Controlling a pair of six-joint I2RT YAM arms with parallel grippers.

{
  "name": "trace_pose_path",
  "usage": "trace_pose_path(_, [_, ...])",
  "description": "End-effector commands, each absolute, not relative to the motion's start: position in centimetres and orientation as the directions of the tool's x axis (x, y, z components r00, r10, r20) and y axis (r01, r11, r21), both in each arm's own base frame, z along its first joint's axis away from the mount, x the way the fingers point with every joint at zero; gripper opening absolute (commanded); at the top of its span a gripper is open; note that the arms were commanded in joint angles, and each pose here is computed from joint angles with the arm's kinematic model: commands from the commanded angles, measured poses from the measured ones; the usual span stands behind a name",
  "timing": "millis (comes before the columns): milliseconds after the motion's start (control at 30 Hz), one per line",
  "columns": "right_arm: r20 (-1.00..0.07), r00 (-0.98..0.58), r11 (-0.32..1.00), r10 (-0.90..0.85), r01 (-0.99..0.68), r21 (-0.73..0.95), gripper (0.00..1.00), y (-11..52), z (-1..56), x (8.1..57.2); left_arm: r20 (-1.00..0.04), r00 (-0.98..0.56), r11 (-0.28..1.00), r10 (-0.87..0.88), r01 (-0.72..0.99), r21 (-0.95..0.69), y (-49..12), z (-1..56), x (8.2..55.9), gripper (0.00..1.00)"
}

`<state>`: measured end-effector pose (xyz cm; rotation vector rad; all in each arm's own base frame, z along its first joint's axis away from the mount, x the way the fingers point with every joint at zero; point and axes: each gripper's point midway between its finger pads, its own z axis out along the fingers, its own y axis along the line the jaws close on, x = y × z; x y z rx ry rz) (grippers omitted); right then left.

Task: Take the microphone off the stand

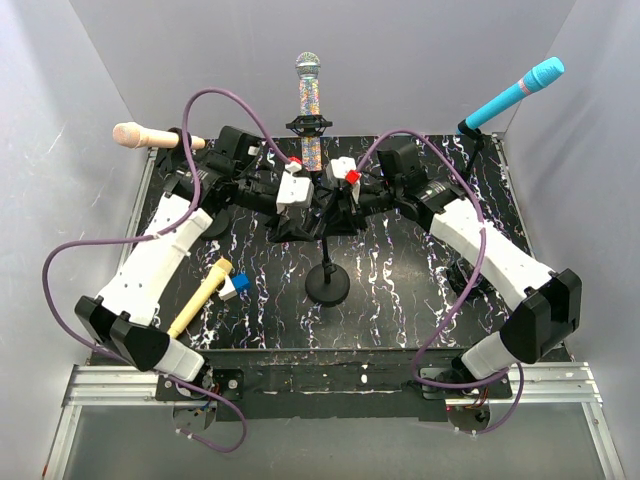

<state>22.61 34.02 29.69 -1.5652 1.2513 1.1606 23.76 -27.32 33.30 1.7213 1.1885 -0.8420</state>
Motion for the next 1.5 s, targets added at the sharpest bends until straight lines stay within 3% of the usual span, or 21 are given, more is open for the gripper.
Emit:
trace_pose_path(0, [-0.974,0.074,-0.243,-0.214,-0.97,-0.02,0.14,34.4,31.0,21.7,-0.856,0.364,-0.214,0.368,0.929,0.303,-27.7,33.6,23.7,0.65])
trace_pose_path(133, [-0.976,0.052,-0.226,-0.21,-0.974,-0.003,0.17,34.7,31.3,22.0,-0.846,0.362,-0.232,0.391,0.928,0.291,-27.6,32.7,23.9,0.56])
trace_pose_path(300, [-0.973,0.034,-0.141,-0.228,-0.99,-0.002,0.47,34.5,31.2,23.1,-0.849,0.343,-0.217,0.402,0.936,0.276,-27.6,32.5,24.1,0.44])
trace_pose_path(500, [-0.962,-0.082,-0.048,-0.26,-0.994,0.098,0.7,32.3,31.2,23.4,-0.879,0.307,-0.099,0.366,0.951,0.292,-28.1,33.7,25.1,0.39])
trace_pose_path(600, [-0.95,-0.141,0.0,-0.277,-0.989,0.147,0.76,30.5,31.2,23.4,-0.902,0.268,-0.029,0.338,0.961,0.275,-28.3,34.4,25.6,0.35])
trace_pose_path(733, [-0.924,-0.254,0.089,-0.287,-0.967,0.238,0.77,28.2,30.4,23.0,-0.926,0.179,0.064,0.332,0.975,0.211,-28.3,34.6,26.2,0.3])
trace_pose_path(833, [-0.88,-0.368,0.244,-0.301,-0.921,0.302,0.75,27.0,28.5,23.5,-0.955,0.065,0.202,0.29,0.971,0.127,-28.0,35.3,26.9,0.29])
trace_pose_path(1067, [-0.706,-0.659,0.458,-0.261,-0.728,0.51,0.66,25.3,22.6,24.3,-0.969,-0.08,0.396,0.234,0.918,0.02,-26.9,35.6,28.2,0.29])
trace_pose_path(1167, [-0.645,-0.726,0.467,-0.241,-0.669,0.579,0.65,25.6,21.4,24.7,-0.968,-0.086,0.429,0.234,0.903,0.023,-26.6,35.3,28.6,0.19])
trace_pose_path(1467, [-0.492,-0.833,0.336,-0.251,-0.552,0.763,0.62,28.2,21.4,26.0,-0.973,-0.132,0.485,0.188,0.874,-0.025,-26.3,35.6,28.9,0.24])
